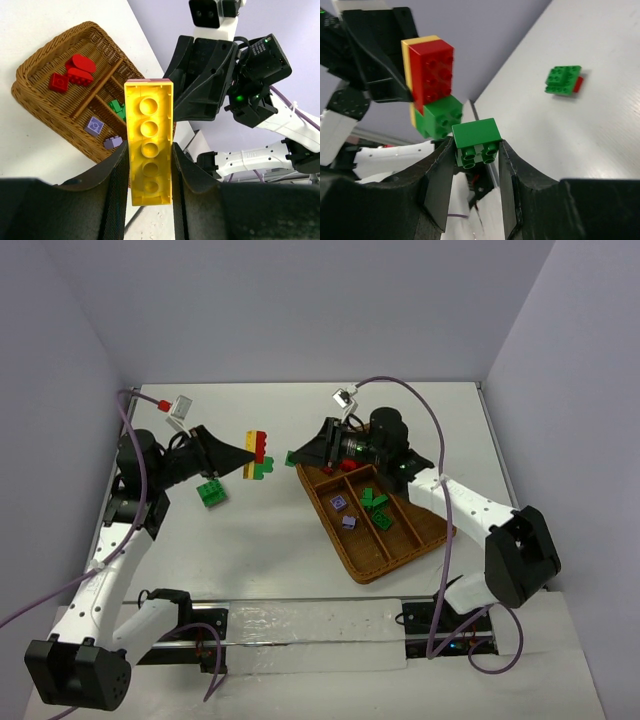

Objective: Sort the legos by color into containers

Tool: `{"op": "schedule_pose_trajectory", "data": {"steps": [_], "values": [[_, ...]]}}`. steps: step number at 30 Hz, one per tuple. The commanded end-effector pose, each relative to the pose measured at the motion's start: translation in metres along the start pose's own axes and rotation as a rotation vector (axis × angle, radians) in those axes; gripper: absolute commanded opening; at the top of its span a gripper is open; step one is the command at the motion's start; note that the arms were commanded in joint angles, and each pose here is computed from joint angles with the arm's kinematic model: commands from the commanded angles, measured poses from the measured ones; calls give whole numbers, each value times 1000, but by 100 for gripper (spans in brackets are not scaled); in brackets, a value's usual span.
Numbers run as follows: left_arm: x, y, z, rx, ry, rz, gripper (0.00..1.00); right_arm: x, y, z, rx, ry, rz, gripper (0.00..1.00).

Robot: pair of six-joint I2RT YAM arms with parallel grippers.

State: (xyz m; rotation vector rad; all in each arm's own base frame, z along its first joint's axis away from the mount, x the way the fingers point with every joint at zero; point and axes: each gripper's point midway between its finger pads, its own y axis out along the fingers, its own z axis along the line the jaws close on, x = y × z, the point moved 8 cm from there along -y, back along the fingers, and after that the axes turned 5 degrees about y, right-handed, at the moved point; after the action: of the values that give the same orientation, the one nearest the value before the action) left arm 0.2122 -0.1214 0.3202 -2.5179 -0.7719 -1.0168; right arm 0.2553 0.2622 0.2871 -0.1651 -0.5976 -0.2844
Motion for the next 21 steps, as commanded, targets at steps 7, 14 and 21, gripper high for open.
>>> {"op": "schedule_pose_trajectory", "data": {"steps": [7, 14, 21], "values": [[21, -4, 4, 182, 27, -90, 0, -13, -81, -40, -672, -174, -231, 0], [18, -6, 8, 210, 47, -81, 0, -52, -135, -78, -902, -129, -301, 4], [19, -4, 11, 218, 55, -54, 0, -90, -167, -94, -1024, 13, -366, 15]]}}
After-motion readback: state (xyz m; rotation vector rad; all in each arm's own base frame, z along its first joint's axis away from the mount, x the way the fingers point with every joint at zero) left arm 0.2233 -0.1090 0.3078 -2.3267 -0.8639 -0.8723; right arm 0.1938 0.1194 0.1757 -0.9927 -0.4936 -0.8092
